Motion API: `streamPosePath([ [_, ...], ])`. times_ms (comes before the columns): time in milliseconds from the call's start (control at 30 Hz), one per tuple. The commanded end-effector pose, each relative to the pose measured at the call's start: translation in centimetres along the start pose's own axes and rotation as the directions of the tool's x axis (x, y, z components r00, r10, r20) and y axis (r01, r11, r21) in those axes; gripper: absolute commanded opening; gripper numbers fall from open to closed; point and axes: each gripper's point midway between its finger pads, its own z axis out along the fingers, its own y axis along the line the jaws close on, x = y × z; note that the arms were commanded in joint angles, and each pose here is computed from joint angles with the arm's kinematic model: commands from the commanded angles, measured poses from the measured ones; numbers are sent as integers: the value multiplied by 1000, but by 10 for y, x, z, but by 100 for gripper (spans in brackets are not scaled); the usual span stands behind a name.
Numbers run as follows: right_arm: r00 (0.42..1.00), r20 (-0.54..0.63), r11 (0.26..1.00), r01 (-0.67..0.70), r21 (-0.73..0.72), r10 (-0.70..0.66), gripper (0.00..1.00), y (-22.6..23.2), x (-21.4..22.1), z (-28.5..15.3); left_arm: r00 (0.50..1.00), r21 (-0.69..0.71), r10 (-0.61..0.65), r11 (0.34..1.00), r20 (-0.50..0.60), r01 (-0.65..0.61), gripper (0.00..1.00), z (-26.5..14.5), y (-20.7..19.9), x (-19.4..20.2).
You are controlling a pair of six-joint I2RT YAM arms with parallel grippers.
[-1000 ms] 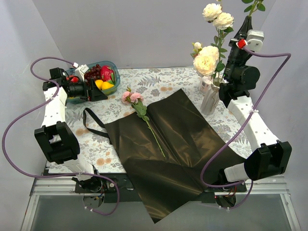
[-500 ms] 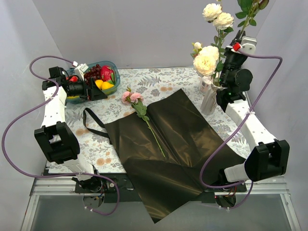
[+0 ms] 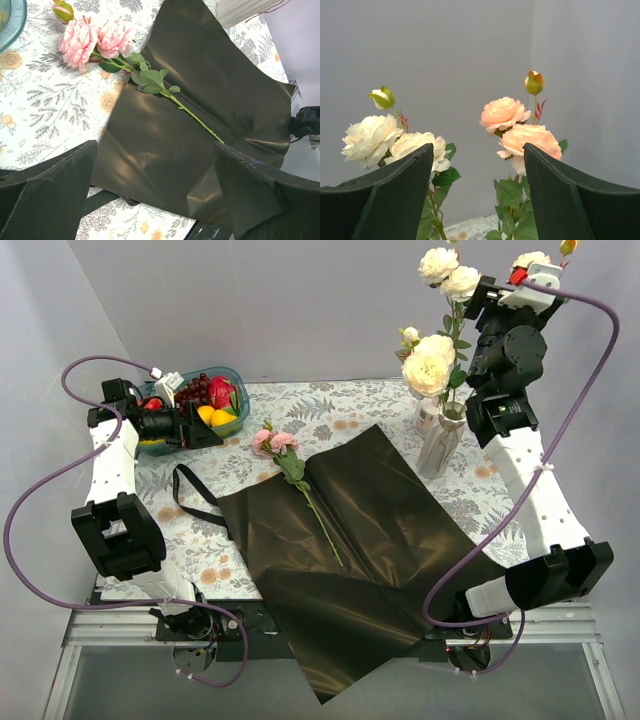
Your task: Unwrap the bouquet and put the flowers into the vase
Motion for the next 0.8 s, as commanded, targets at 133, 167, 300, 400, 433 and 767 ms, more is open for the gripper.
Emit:
streamPosePath([
  [133,985,-113,963,-157,-220,134,80,30,-47,-42,999,-5,43,999,26,-43,98,-12,-14,-10],
  [167,987,-103,954,-148,-262,125,80,43,-58,-50,999,-6,46,999,27,-46,98,-12,-16,-10],
  [300,998,-48,945,-52,-323,39,80,81,-123,-65,998,-35,45,998,31,-44,98,-16,-16,-14],
  [400,998,30,909,-38,-416,56,80,107,-155,-92,999,-44,47,998,11,-46,98,-17,-16,-14],
  [433,992,78,870,-49,-490,99,80,119,-169,-101,999,-43,39,998,5,-39,98,-18,-17,-13],
  [767,994,60,268,33,-963,91,84,271,-147,-261,999,-157,-5,988,52,13,98,-22,-2,-25],
])
